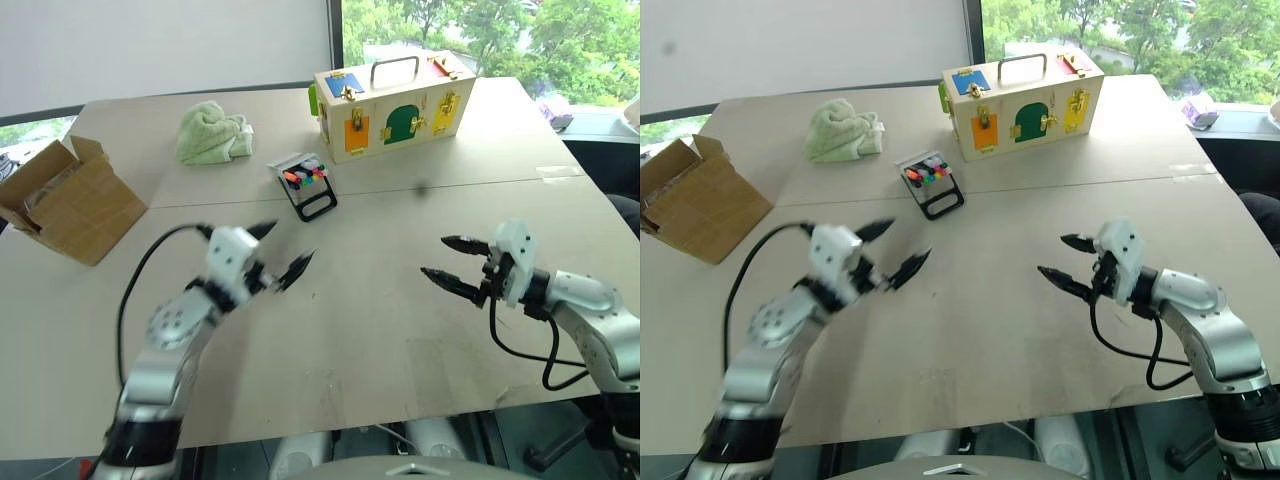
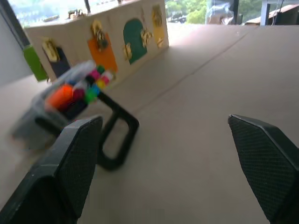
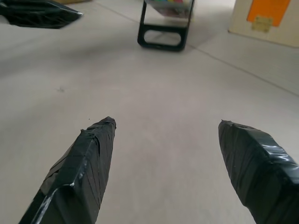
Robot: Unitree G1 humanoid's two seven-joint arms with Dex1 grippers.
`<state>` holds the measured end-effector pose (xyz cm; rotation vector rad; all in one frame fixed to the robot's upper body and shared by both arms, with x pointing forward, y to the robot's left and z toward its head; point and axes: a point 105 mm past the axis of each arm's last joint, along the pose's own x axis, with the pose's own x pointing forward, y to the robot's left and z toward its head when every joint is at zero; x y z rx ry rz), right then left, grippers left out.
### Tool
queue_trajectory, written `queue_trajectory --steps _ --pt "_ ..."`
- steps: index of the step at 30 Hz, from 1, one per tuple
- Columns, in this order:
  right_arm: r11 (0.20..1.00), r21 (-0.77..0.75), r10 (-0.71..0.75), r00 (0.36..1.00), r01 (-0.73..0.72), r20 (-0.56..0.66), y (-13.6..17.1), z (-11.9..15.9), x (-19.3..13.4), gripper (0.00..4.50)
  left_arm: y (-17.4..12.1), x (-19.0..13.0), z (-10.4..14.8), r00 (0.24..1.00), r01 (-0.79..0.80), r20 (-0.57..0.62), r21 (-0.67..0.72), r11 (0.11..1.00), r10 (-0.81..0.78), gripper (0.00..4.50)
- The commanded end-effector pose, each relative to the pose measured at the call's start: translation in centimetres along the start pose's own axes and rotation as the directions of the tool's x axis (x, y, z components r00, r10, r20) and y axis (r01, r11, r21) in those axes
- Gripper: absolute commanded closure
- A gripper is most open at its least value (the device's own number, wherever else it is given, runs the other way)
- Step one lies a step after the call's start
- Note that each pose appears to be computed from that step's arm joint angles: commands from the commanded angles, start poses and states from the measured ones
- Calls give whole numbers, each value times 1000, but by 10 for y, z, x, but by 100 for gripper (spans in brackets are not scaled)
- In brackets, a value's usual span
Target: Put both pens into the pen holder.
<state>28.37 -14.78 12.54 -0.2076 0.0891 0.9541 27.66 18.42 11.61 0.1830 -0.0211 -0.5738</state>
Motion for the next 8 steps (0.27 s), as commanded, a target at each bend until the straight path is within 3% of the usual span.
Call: queue_trajectory --steps 1,4,8 --pt "999 -48 -11 999 14 48 -4 4 -9 75 -4 -17 10 1000 -16 4 8 1000 16 8" --pt "999 -43 -18 1000 19 16 -4 -18 -19 75 -19 -39 -4 998 -7 -63 -20 1000 5 8" --pt "999 -54 -3 1000 3 -10 -4 -32 -19 75 -30 -42 -7 996 11 -83 -46 999 -15 8"
